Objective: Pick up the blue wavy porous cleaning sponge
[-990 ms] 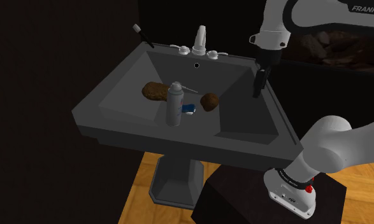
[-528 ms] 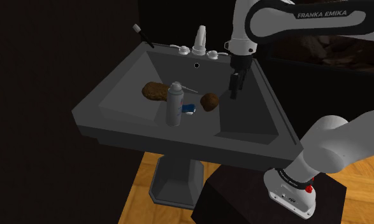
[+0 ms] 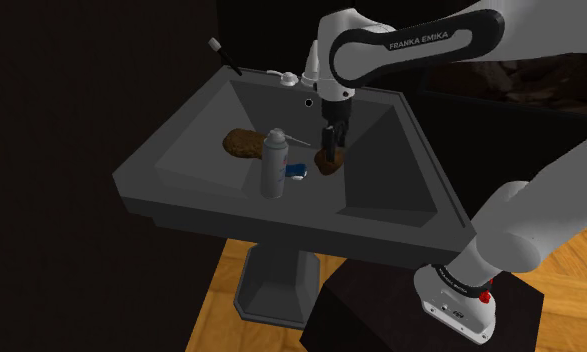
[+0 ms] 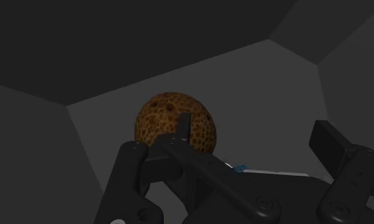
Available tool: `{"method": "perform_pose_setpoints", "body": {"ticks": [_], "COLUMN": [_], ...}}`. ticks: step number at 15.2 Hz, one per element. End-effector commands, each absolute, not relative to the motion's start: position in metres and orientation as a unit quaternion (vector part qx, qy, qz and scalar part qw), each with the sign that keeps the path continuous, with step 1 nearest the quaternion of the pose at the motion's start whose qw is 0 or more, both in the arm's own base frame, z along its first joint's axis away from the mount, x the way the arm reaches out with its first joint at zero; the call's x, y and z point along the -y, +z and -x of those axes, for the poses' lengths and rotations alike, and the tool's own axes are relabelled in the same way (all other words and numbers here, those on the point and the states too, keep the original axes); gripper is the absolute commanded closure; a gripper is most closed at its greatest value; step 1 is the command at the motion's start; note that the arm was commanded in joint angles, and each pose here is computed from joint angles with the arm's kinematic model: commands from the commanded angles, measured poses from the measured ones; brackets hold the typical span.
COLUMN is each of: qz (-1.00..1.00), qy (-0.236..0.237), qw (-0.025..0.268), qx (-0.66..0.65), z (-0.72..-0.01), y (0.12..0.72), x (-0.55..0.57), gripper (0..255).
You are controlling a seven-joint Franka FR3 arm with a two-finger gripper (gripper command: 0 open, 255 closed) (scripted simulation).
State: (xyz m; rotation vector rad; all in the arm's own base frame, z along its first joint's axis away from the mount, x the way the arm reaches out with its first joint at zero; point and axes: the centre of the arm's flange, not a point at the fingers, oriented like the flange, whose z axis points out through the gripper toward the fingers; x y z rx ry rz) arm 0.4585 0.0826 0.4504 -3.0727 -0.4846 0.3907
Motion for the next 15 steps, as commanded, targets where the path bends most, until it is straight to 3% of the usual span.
{"method": "perform_pose_setpoints", "body": {"ticks": [1,7,15], "qz": [0.978,0.973,0.973], "qy": [0.129,0.141,0.141], "qw": [0.001,-0.007,-0.007], "qx": [0.162,0.184,0.184], "z": [-0.486,-0.546,-0.546], "y": [0.436,0.394,0.354], "x": [-0.094,-0.122,-0.122], "gripper": [0,0,0]}}
